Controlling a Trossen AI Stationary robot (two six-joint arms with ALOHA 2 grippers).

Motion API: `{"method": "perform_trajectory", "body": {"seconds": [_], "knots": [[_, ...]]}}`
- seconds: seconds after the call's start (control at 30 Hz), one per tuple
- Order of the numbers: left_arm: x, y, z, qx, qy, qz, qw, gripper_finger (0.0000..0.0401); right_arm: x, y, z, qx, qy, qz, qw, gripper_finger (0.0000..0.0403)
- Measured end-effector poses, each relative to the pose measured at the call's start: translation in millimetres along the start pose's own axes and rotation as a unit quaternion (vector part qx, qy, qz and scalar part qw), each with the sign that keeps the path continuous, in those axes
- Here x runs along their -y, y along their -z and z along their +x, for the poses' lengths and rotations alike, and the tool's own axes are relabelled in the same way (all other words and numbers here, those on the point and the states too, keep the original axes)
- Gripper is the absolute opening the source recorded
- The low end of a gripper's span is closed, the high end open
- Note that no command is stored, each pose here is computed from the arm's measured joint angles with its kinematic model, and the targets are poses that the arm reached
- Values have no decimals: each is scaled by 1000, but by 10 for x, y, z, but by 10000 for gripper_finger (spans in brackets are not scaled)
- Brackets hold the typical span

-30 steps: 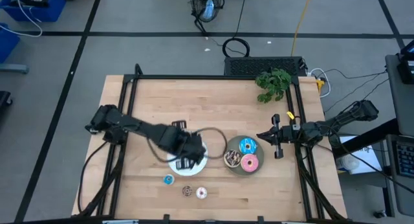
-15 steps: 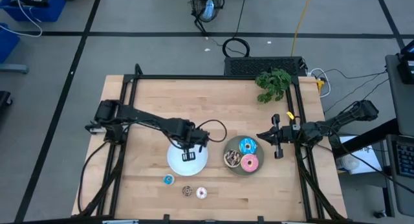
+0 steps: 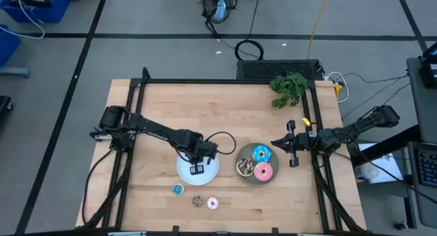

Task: Pick & Place donuts
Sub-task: Put the small orange donut on the white plate, then put the small blue donut on the white plate

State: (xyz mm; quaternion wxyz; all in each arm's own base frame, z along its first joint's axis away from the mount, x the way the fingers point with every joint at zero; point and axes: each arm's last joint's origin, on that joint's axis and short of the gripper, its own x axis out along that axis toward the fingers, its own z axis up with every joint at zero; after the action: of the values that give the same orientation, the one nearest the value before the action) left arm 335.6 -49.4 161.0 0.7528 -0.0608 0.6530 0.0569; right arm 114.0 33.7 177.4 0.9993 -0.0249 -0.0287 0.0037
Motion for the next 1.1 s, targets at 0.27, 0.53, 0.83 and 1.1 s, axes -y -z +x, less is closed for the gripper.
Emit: {"method": "perform_trajectory", "body": {"seconds": [0.27,0.53,0.83,1.1], "knots": [[45,5,-2,9,-9,-27,1000,173,0,0,0,0,0,0,1000,0],[93,-78,-208,0,-12,-20,1000,233,0,-4,0,2,0,-13,1000,0],[424,-119,-834,-23,-16,11,1000,201,0,-3,0,2,0,-19,1000,0],[886,82,-1347,-23,-9,16,1000,139,0,0,0,0,0,-12,1000,0]]}}
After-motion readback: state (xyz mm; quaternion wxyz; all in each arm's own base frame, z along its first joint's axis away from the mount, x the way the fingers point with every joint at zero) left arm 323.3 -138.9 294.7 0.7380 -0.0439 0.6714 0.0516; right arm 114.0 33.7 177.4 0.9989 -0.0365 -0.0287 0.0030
